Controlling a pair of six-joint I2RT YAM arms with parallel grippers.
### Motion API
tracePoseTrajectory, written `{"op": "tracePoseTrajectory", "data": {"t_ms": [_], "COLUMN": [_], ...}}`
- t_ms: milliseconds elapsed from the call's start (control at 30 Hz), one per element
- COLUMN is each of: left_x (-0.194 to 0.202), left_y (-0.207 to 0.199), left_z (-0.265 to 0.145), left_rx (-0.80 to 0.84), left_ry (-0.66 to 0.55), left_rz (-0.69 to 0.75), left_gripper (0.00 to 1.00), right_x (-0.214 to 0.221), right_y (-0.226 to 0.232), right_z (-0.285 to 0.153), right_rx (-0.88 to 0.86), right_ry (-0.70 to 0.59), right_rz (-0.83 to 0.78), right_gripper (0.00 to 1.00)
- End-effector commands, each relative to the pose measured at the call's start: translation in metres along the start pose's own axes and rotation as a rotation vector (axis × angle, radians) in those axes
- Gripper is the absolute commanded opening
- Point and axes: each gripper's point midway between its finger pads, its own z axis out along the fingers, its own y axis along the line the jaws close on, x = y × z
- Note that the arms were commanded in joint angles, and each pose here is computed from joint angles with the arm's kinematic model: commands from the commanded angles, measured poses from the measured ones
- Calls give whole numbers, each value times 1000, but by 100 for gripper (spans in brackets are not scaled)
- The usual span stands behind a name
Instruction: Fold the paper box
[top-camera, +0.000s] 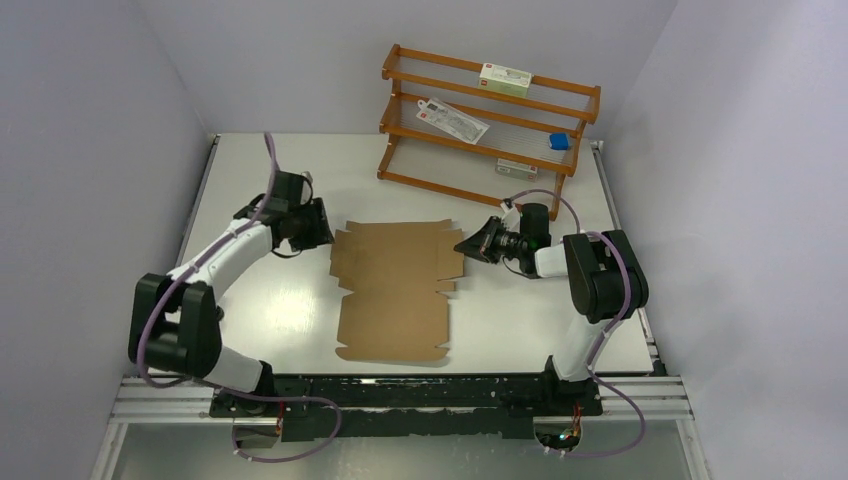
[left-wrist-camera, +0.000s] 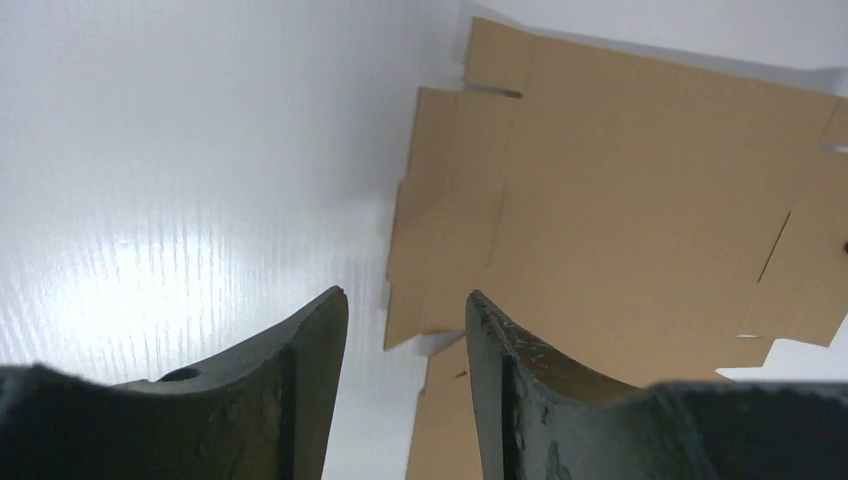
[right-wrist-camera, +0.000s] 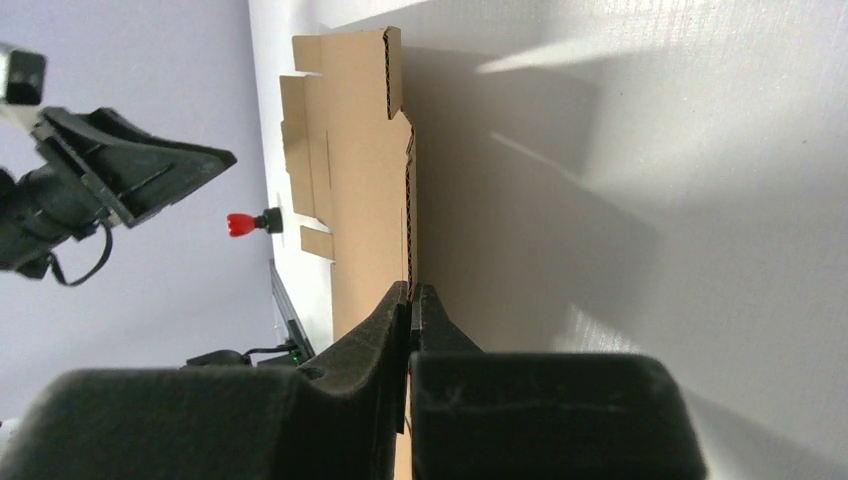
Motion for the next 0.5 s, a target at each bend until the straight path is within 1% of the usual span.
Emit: {"op": "tracePoseTrajectory", "data": {"t_ms": [0,100,200,333,467], "left_x": [-8,-4,2,5,15], "left_y": [-12,-13,-14,-18,-13], "left_z": [12,26,40,48,55], "left_rx": [204,262,288,318,305], "left_ry": [75,143,201,227,256], "left_rz": [-41,-71,-83,-93,-100], "left_gripper": [53,51,46,42,36], "right_x": [-3,-2,-1,0,0], "right_y": [6,6,5,3,3], "right_z": [3,4,5,5,5], "right_rx": [-33,-40,-39,-35,-35], "right_ry": [10,16,19,23,27], "right_rz": [-23,-22,-23,-23,-24], "right_gripper": [2,3,3,5,6]}}
